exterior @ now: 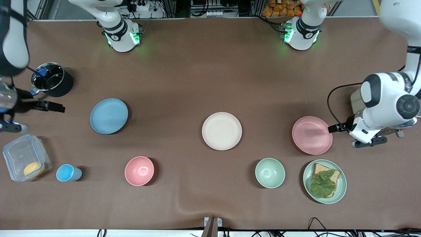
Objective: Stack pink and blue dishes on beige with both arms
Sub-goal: 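Reach the left gripper to the pink plate while the right gripper reaches the blue plate, then grasp the pink plate with the left gripper while the right gripper grasps the blue plate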
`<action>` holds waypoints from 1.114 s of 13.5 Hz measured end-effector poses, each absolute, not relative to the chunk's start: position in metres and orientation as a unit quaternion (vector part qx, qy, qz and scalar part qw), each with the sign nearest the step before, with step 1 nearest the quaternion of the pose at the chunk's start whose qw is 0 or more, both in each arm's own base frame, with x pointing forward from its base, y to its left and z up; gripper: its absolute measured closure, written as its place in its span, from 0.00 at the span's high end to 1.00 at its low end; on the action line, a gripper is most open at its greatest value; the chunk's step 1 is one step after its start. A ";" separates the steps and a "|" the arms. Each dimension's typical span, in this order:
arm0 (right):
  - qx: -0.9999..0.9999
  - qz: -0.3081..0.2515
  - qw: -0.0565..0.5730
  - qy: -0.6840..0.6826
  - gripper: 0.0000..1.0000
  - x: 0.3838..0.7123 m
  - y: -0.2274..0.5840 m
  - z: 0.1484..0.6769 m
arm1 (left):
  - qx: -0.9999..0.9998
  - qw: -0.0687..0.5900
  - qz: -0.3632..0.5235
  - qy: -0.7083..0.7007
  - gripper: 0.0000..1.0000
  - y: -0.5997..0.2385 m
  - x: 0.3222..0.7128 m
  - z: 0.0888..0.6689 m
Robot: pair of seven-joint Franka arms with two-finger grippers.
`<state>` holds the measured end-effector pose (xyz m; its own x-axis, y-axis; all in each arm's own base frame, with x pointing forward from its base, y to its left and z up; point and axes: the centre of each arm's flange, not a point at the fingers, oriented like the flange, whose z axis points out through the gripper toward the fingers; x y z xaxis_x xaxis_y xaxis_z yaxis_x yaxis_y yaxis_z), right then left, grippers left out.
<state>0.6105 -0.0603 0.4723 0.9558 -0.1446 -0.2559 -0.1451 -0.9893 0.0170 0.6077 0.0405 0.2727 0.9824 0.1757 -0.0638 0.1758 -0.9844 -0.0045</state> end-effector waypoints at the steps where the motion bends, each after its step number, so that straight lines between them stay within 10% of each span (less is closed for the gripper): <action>1: -0.988 0.138 0.005 0.073 1.00 0.613 -0.067 0.444 | 0.995 0.004 -0.019 0.093 1.00 0.045 0.605 0.252; 9: -0.988 0.123 0.086 0.024 1.00 0.557 -0.134 0.293 | 0.994 0.012 -0.018 0.105 0.98 0.057 0.586 0.184; 15: -0.987 0.122 0.102 -0.021 1.00 0.526 -0.131 0.218 | 0.994 0.013 -0.017 0.104 0.34 0.055 0.586 0.185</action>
<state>0.5260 -0.1310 0.2177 0.9693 0.0666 -0.2369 0.0170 -0.9785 -0.2057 0.5864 0.0546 0.1847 0.9779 0.2058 -0.0364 0.2066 -0.9782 0.0214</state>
